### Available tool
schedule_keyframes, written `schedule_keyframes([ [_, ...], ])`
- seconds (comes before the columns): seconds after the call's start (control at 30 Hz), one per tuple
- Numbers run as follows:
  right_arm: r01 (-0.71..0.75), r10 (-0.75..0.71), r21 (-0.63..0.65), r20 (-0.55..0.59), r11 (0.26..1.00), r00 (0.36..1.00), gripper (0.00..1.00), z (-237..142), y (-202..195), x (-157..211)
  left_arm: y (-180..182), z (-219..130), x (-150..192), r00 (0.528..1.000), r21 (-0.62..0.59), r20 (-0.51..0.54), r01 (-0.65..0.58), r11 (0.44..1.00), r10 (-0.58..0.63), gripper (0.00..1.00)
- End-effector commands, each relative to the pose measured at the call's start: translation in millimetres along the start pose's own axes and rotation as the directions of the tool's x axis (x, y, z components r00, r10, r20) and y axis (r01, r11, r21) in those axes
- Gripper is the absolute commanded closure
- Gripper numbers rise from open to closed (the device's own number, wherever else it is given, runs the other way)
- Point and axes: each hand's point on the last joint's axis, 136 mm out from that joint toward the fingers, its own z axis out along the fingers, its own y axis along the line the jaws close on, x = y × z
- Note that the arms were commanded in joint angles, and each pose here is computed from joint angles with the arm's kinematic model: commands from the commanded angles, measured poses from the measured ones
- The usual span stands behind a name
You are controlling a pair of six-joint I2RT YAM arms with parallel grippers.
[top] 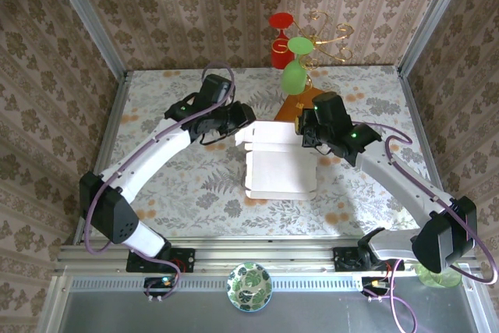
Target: Fold the paper box
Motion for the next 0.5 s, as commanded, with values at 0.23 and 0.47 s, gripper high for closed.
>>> schedule_keyframes([
  [0.23, 0.008, -0.008, -0.021, -0.019, 1.0, 1.0, 1.0, 4.4, 2.1, 1.7, -10.0, 6.1, 9.7, 1.0, 0.037, -0.024, -0.006, 0.999, 0.007, 0.63],
  [0.47, 0.022, -0.023, -0.013, -0.036, 1.0, 0.999, 1.0, 9.9, -5.5, 4.1, -12.2, 19.7, 10.3, 0.999, 0.046, -0.033, 0.008, 0.999, -0.006, 0.63],
])
